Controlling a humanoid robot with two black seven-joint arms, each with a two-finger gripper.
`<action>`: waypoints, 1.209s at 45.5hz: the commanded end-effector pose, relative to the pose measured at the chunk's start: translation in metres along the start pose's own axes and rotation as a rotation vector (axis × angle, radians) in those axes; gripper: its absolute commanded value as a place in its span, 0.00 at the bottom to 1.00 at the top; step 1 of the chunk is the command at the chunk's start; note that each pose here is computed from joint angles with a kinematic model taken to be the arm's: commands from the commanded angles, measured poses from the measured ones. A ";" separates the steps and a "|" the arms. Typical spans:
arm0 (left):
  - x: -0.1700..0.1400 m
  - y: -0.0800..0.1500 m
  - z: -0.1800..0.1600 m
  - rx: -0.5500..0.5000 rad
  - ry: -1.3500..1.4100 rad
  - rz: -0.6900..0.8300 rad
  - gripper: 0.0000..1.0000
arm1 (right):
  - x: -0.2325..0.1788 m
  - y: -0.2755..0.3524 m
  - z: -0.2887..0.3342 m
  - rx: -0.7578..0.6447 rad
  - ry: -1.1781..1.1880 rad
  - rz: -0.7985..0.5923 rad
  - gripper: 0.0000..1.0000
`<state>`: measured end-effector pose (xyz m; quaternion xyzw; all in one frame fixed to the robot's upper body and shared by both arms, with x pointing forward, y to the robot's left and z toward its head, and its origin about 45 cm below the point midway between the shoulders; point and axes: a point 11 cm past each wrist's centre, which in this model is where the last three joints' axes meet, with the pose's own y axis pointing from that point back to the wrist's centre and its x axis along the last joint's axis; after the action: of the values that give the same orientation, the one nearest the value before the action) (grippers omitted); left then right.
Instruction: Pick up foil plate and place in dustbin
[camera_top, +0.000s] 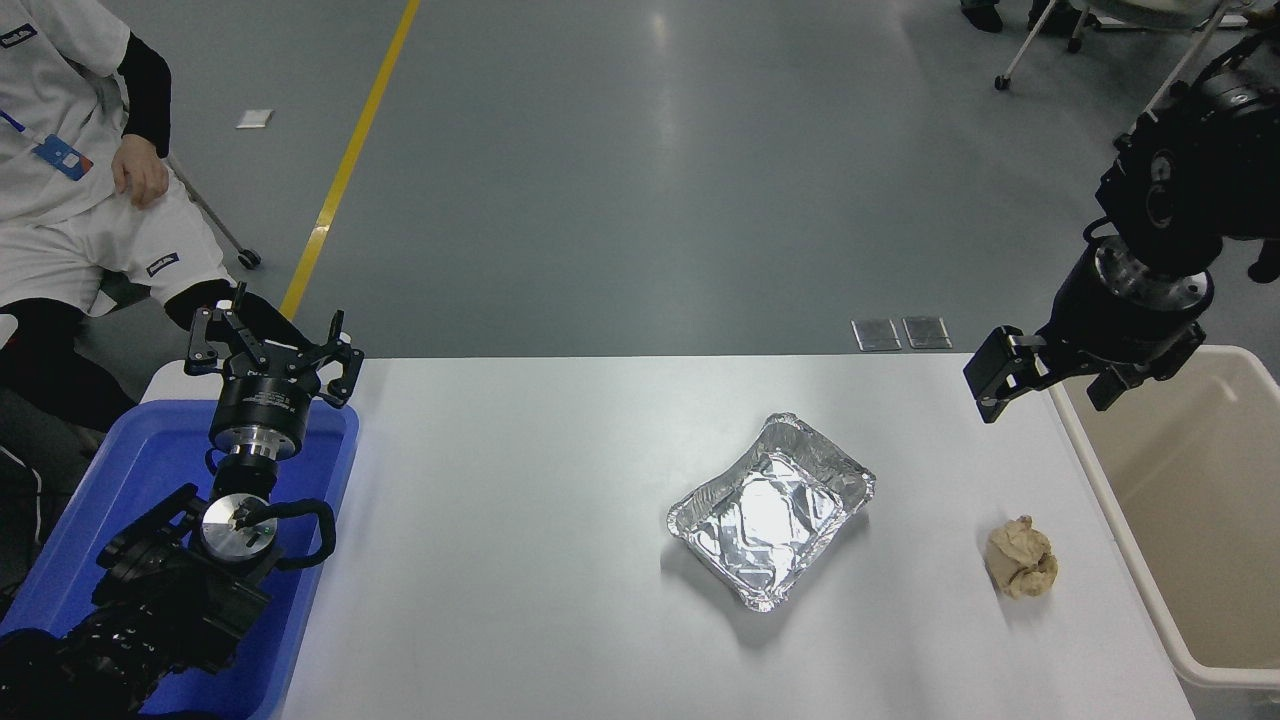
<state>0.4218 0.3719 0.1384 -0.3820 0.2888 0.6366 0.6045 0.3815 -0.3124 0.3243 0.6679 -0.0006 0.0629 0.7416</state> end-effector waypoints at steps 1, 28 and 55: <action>0.000 0.000 0.000 0.002 -0.002 -0.001 0.99 | 0.002 0.003 0.000 -0.001 0.001 0.009 1.00; 0.000 0.000 0.000 0.001 -0.001 0.000 0.99 | 0.000 0.000 -0.001 0.001 0.002 0.001 1.00; 0.000 0.000 0.000 0.000 0.000 0.000 0.99 | -0.002 -0.015 -0.023 0.060 0.029 -0.026 1.00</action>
<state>0.4218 0.3719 0.1384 -0.3817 0.2888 0.6367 0.6045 0.3812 -0.3028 0.3178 0.6759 0.0089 0.0650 0.7340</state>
